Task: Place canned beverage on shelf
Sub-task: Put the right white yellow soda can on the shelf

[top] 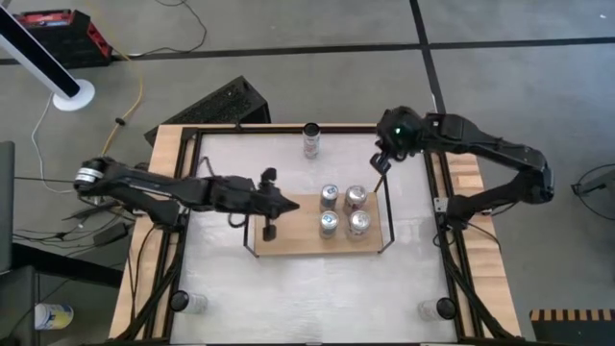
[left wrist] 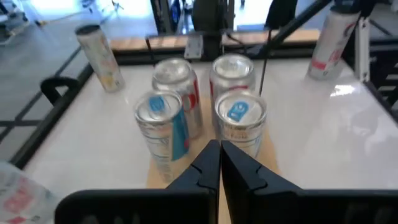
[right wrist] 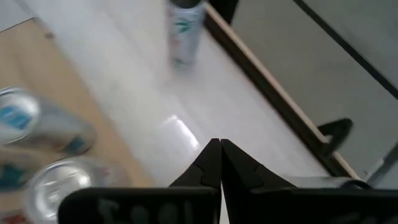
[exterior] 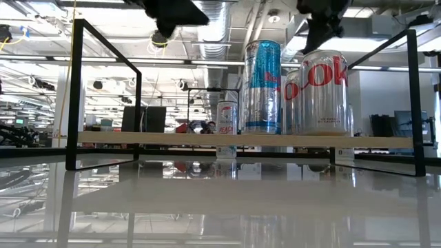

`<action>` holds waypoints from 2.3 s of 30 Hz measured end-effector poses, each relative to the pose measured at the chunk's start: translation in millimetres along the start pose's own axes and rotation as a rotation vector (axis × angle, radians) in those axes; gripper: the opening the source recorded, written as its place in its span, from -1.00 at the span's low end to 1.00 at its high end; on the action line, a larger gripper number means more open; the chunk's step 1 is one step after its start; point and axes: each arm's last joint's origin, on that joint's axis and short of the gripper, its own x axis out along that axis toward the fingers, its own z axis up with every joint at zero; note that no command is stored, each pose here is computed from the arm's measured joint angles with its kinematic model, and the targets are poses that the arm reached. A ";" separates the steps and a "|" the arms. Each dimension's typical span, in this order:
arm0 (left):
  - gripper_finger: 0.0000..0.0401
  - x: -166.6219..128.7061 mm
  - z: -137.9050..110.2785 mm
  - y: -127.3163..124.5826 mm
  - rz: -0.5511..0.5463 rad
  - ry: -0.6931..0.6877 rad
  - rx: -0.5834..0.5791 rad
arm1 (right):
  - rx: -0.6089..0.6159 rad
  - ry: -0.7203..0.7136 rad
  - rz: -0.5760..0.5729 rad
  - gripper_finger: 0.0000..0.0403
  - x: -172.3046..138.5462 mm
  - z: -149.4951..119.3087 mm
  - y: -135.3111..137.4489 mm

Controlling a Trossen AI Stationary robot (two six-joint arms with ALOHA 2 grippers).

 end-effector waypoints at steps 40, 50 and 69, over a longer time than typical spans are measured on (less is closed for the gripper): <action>-0.58 -89.3 9.0 19.9 0.053 -0.034 -0.012 | 0.494 0.299 -0.295 0.47 51.1 -44.3 -120.1; -0.15 -88.0 8.7 19.6 0.053 -0.032 -0.047 | 0.536 0.257 -0.319 0.84 50.4 -43.5 -130.9; 0.05 -83.9 6.1 18.8 0.053 -0.006 -0.048 | 0.544 0.210 -0.313 0.88 85.1 -62.4 -129.8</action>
